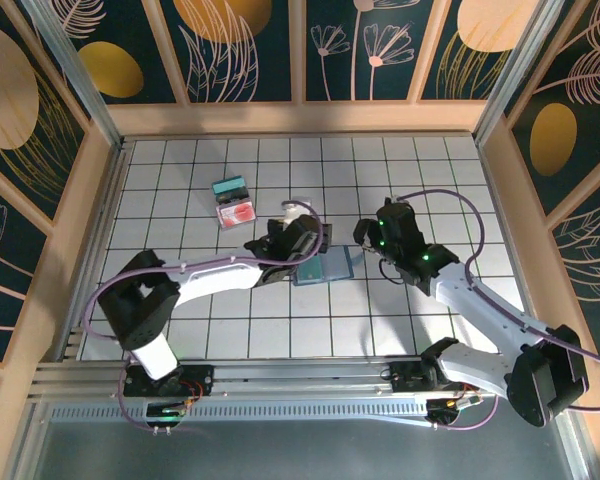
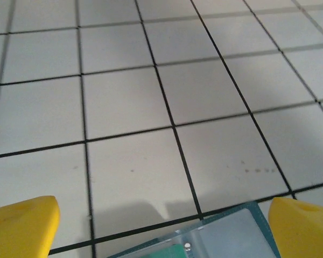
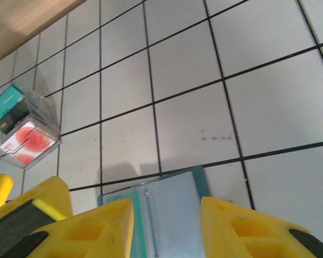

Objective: Take the credit cards out of the card holder

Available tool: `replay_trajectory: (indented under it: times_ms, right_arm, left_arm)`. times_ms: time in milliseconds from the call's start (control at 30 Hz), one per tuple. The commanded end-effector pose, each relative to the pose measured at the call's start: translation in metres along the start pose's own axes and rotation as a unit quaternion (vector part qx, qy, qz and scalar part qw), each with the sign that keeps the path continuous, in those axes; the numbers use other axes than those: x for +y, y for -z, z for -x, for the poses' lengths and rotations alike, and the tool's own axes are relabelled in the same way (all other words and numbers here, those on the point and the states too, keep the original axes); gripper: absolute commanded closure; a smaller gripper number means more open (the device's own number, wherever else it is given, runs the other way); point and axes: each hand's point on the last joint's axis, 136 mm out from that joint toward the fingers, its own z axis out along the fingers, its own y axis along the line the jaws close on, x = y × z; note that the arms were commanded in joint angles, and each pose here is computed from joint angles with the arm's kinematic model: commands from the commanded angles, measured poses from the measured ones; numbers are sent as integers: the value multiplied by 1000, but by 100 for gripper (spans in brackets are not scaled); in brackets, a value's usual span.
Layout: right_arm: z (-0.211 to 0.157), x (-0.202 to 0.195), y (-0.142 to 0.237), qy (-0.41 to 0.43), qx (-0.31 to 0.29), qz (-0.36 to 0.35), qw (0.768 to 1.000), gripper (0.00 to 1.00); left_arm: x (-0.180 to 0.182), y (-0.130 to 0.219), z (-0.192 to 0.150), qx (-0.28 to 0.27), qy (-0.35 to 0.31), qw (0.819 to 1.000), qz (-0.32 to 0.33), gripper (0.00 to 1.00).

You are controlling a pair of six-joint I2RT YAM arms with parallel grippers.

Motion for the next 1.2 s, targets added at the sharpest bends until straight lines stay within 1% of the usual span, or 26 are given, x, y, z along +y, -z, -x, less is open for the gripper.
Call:
replay_trajectory:
  times_ms: [0,100,233,333,533,700,733,767,933,1167]
  right_arm:
    - [-10,19,-11,14,27,58,998,62]
    - [-30,37,-25,22,79,104,991,62]
    - [-57,52,-41,24,146,152,977,67]
    - [-74,52,-53,24,183,159,970,70]
    - [-102,47,-69,27,235,150,960,75]
    - [-124,45,-80,50,264,126,955,78]
    - [-127,45,-82,52,268,123,954,78]
    - [-131,45,-84,54,273,120,953,79]
    - [-137,43,-89,56,282,115,951,79]
    - [-142,32,-94,56,286,90,952,78]
  left_arm:
    - [45,1,-22,26,48,997,49,1]
    - [63,3,-39,45,63,995,59,1]
    - [75,3,-64,78,50,993,74,1]
    - [79,1,-79,98,42,992,74,1]
    - [69,-8,-93,118,28,991,50,1]
    - [66,-14,-102,134,17,990,44,1]
    - [69,-18,-112,145,10,988,51,1]
    - [69,-18,-113,147,9,988,53,1]
    - [73,-18,-117,152,1,987,61,1]
    - [77,-18,-123,160,0,985,66,1]
